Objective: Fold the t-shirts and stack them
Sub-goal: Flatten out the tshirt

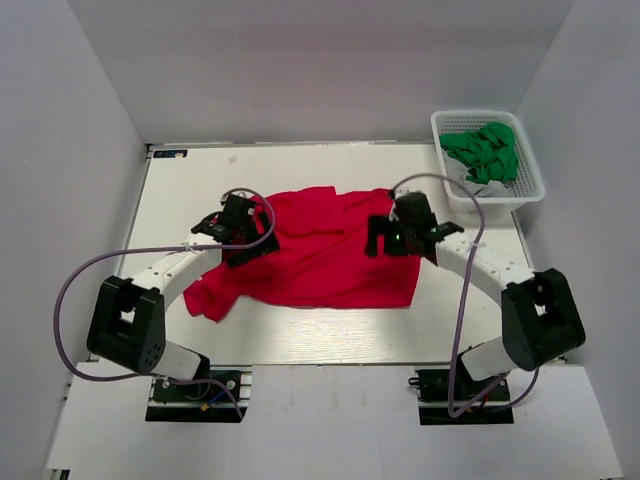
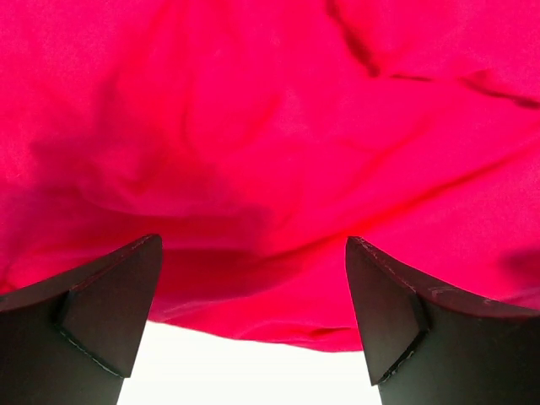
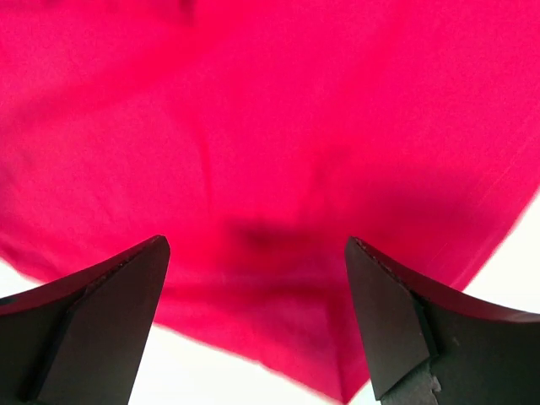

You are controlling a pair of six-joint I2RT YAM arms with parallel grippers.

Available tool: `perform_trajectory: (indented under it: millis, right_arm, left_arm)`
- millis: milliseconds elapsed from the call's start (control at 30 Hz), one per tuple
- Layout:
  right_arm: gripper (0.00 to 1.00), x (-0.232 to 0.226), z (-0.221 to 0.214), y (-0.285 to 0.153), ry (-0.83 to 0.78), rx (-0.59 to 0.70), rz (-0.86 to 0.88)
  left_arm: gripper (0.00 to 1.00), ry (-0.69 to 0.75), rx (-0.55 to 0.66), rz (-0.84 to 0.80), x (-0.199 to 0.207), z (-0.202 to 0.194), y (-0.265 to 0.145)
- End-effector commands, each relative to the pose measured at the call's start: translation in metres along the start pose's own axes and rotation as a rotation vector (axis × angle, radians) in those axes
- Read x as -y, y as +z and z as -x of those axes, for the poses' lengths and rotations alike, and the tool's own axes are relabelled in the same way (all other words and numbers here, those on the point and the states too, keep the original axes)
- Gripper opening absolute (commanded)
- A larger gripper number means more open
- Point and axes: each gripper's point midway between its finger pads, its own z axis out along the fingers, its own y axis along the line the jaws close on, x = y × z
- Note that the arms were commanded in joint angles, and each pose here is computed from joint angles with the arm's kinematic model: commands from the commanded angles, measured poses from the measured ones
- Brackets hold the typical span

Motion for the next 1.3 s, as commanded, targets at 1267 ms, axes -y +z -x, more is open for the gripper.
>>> perform_trajectory:
  millis: [1267]
  right_arm:
    - [0.90,0.027,-0.024,0.038,-0.011,-0.156,0.089]
  left_arm:
    - [0.99,0.092,-0.088,-0.148,0.071,0.034,0.050]
